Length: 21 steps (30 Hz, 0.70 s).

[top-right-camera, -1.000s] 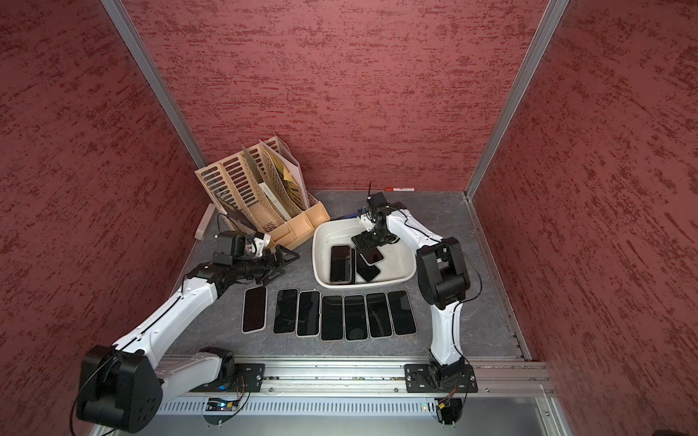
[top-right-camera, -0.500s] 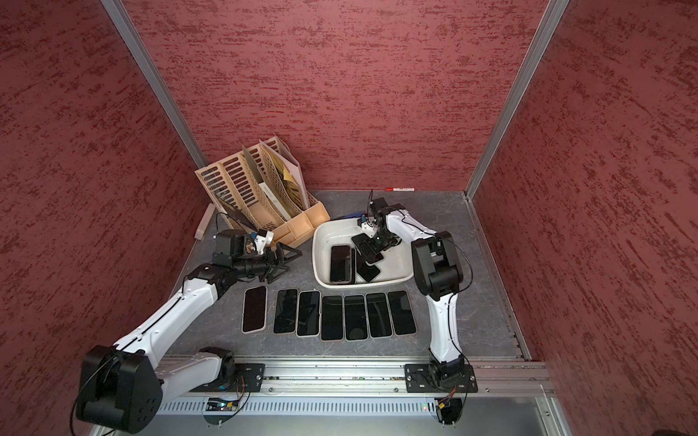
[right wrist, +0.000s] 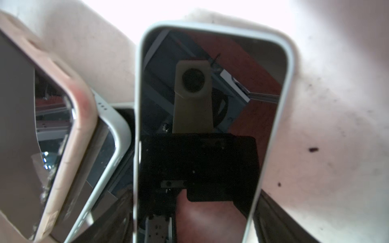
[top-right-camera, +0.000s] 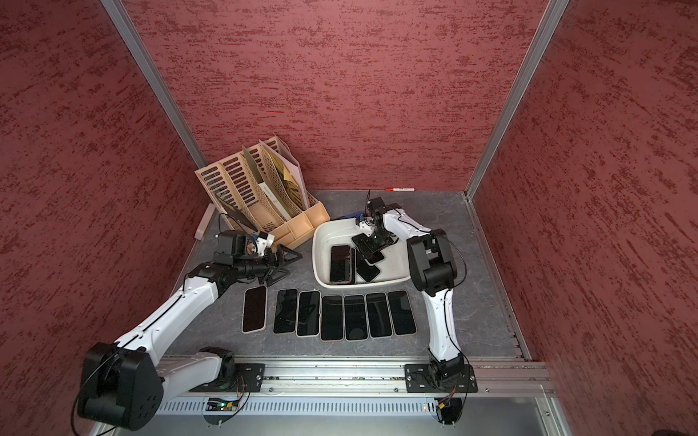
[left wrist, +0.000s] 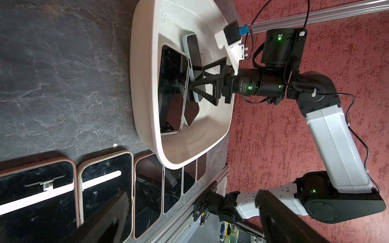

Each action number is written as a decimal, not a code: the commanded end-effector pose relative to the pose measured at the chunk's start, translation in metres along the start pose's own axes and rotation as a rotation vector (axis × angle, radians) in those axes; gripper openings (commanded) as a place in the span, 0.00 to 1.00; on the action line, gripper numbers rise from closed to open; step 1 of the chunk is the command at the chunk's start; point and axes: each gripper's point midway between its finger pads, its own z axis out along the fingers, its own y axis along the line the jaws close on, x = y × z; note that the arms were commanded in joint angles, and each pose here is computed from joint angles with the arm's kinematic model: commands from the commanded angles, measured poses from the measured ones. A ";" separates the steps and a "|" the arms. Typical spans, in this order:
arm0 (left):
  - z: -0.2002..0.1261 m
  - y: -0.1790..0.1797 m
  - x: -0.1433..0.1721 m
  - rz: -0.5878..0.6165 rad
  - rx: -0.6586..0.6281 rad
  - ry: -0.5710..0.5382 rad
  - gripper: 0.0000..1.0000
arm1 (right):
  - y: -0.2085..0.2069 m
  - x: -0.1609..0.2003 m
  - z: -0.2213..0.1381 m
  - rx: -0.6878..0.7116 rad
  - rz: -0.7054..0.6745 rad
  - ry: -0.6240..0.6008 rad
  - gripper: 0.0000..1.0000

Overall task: Take the phone out of the storage box
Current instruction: Pick up the phone from the storage box.

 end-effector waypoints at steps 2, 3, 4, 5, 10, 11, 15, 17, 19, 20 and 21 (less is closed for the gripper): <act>-0.010 -0.016 -0.001 0.037 0.022 -0.030 1.00 | -0.006 0.007 0.011 0.015 0.061 0.016 0.74; -0.010 -0.016 -0.001 0.035 0.025 -0.035 1.00 | -0.005 0.006 0.007 0.021 0.060 0.002 0.72; -0.010 -0.016 -0.001 0.031 0.032 -0.041 1.00 | -0.005 0.004 0.001 0.026 0.062 -0.019 0.69; -0.010 -0.018 -0.001 0.027 0.040 -0.048 1.00 | -0.004 0.002 -0.004 0.035 0.062 -0.040 0.67; -0.006 -0.023 0.000 0.017 0.073 -0.059 1.00 | -0.002 -0.010 -0.041 0.082 0.077 -0.162 0.63; -0.004 -0.025 0.001 0.015 0.077 -0.059 1.00 | -0.001 -0.013 -0.050 0.092 0.077 -0.190 0.63; 0.005 -0.035 0.007 0.015 0.103 -0.048 1.00 | 0.004 -0.022 -0.080 0.111 0.084 -0.286 0.62; 0.010 -0.041 0.013 0.029 0.104 -0.046 1.00 | 0.007 -0.023 -0.095 0.121 0.079 -0.325 0.61; 0.017 -0.047 0.021 0.053 0.106 -0.032 1.00 | 0.009 -0.024 -0.108 0.127 0.077 -0.350 0.61; 0.020 -0.051 0.026 0.069 0.105 -0.025 1.00 | 0.011 -0.022 -0.114 0.133 0.080 -0.361 0.61; 0.023 -0.053 0.030 0.080 0.105 -0.019 1.00 | 0.012 -0.021 -0.121 0.136 0.083 -0.374 0.61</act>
